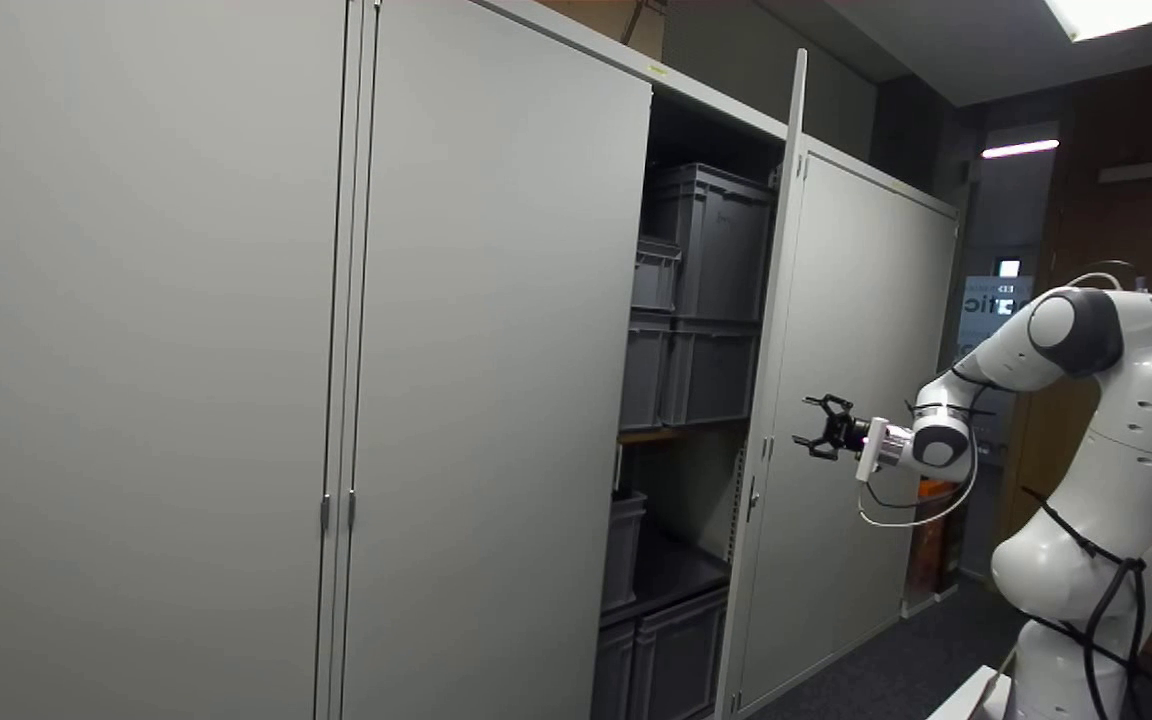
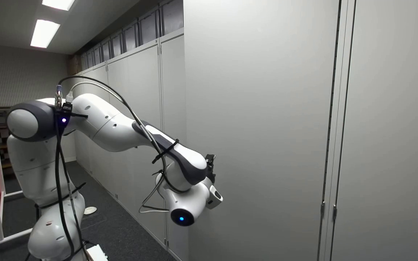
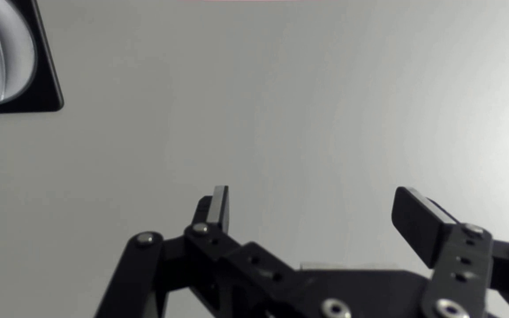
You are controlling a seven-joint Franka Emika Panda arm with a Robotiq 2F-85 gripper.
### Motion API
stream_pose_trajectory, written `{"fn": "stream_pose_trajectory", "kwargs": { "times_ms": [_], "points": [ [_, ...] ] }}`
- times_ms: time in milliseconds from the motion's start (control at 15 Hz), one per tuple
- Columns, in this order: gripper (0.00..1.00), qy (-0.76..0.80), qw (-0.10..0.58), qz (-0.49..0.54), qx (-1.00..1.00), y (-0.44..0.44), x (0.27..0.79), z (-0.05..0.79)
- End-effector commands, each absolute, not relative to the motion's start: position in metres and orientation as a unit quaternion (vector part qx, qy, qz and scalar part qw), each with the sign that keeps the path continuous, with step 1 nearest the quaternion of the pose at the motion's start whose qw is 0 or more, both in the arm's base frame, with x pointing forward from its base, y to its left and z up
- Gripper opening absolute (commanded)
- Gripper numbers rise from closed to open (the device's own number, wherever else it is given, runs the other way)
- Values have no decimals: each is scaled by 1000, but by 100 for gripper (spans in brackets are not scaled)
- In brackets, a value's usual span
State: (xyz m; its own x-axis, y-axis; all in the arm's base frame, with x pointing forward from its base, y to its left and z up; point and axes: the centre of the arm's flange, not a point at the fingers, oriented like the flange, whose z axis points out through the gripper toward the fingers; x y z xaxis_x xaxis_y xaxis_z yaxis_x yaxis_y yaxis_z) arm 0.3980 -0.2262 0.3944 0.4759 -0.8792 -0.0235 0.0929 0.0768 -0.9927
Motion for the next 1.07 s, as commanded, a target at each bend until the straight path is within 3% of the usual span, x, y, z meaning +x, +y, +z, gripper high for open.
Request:
{"fn": "stream_pose_trajectory", "kwargs": {
  "times_ms": [0, 1000],
  "points": [
    [100, 338, 634, -397, -571, -218, 394, 403],
    [100, 291, 516, -442, -674, -185, 383, 394]
  ]
}}
